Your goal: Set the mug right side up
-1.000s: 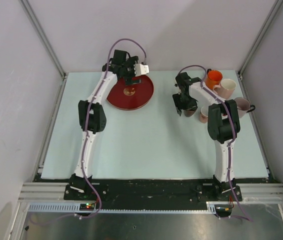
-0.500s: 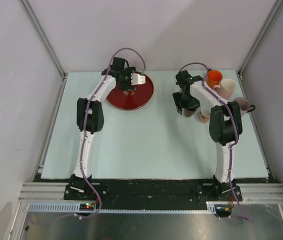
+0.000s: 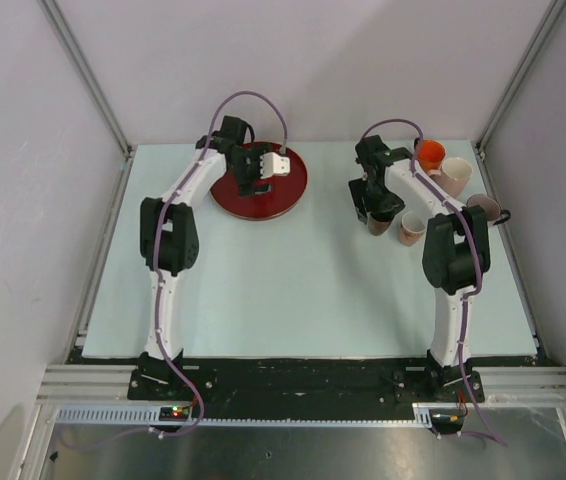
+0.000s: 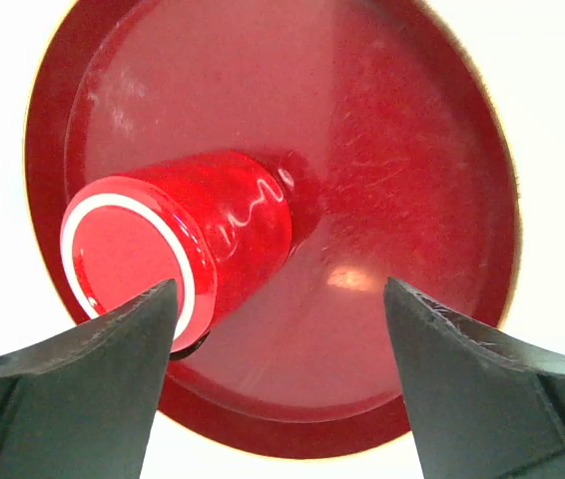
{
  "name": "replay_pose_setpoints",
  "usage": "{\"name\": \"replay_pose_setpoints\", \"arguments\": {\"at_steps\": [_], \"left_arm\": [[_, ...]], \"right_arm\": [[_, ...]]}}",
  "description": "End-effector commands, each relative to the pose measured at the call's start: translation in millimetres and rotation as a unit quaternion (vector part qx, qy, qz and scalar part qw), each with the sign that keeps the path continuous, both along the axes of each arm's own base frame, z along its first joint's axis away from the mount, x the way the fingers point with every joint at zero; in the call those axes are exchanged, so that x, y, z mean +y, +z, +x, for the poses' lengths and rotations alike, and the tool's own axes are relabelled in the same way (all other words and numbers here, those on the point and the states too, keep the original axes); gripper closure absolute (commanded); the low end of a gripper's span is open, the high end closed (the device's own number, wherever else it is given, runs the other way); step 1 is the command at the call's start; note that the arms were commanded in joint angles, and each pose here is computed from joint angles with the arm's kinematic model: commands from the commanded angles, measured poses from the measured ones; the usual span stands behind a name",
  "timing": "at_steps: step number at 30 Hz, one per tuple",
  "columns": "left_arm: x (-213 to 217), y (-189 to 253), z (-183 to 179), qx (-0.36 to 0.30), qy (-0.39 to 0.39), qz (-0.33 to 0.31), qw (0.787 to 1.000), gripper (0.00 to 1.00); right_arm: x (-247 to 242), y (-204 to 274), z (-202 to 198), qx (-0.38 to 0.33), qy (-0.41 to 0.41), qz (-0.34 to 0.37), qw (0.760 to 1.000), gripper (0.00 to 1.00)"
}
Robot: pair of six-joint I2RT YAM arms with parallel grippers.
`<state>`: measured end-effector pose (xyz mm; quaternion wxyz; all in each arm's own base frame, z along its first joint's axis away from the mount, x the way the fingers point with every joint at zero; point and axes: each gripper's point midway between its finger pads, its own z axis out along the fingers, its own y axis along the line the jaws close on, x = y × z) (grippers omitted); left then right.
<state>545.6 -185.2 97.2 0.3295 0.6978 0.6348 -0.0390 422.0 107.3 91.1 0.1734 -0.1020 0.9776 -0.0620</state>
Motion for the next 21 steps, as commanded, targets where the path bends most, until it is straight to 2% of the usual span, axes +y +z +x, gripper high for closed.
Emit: {"name": "replay_pose_setpoints", "arguments": {"at_steps": [1, 4, 7, 11, 12, 14, 18, 21], "left_arm": [[-25.9, 83.5, -24.4, 0.008, 0.014, -0.100, 0.995, 0.08], [-28.3, 127.1, -15.8, -0.003, 0.038, -0.158, 0.987, 0.02], [-14.4, 141.6, -1.9, -0.018, 0.062, -0.169, 0.983, 0.01], [25.3, 112.3, 29.9, -0.027, 0.121, -0.129, 0.984, 0.00], [35.1, 104.1, 37.5, -0.031, 0.133, -0.116, 0.984, 0.01], [51.8, 86.0, 48.3, -0.033, 0.145, -0.095, 0.984, 0.06], [67.9, 58.5, 55.5, -0.044, 0.108, -0.050, 0.992, 0.16], [70.2, 41.2, 62.6, -0.056, 0.075, -0.021, 0.995, 0.20]], "right_arm": [[-3.3, 38.0, 6.6, -0.043, -0.001, 0.006, 0.999, 0.26], [-0.8, 38.6, 5.0, -0.040, 0.005, 0.010, 0.999, 0.25], [2.6, 41.6, 3.5, -0.040, 0.013, 0.014, 0.999, 0.25], [8.6, 51.1, 0.2, -0.047, 0.023, 0.018, 0.998, 0.21], [9.9, 52.7, -0.3, -0.049, 0.024, 0.020, 0.998, 0.12], [12.8, 55.7, -1.5, -0.051, 0.028, 0.022, 0.998, 0.06], [14.3, 60.9, -2.6, -0.054, 0.039, 0.013, 0.998, 0.04], [12.1, 63.4, -5.3, -0.052, 0.043, 0.005, 0.998, 0.04]]}}
